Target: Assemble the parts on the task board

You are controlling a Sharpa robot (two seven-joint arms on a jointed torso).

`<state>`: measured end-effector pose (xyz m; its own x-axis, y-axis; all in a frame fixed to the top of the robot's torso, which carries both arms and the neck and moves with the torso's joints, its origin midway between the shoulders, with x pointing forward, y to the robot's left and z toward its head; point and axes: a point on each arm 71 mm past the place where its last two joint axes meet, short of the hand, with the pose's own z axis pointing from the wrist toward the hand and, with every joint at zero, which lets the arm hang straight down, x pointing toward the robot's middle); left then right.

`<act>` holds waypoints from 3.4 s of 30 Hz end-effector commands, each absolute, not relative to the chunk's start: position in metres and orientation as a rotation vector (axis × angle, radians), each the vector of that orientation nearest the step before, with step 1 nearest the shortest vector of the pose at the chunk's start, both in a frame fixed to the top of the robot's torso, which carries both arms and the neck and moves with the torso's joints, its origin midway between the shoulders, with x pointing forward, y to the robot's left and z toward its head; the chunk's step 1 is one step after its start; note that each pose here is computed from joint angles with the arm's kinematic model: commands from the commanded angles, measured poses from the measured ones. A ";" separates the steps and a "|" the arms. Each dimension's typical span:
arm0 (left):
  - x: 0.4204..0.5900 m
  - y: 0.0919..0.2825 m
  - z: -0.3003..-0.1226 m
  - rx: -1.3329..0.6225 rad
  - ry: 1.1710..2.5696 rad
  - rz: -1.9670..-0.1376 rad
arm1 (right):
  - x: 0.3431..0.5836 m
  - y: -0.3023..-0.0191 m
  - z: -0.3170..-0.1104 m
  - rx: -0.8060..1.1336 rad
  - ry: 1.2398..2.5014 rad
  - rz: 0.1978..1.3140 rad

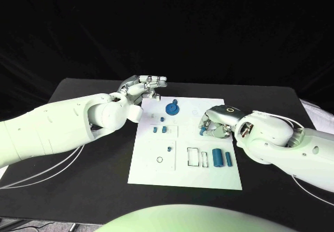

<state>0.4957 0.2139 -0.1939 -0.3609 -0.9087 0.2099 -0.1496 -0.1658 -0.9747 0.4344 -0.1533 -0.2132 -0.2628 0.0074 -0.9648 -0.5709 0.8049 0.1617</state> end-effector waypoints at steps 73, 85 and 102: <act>0.496 0.201 -0.196 -1.226 1.546 -1.637 | 0.372 -0.037 -0.240 -0.534 1.822 0.982; 0.496 0.201 -0.197 -1.227 1.548 -1.637 | 0.372 -0.035 -0.246 -0.546 1.834 0.967; 0.496 0.201 -0.197 -1.228 1.552 -1.637 | 0.371 -0.034 -0.253 -0.564 1.854 0.929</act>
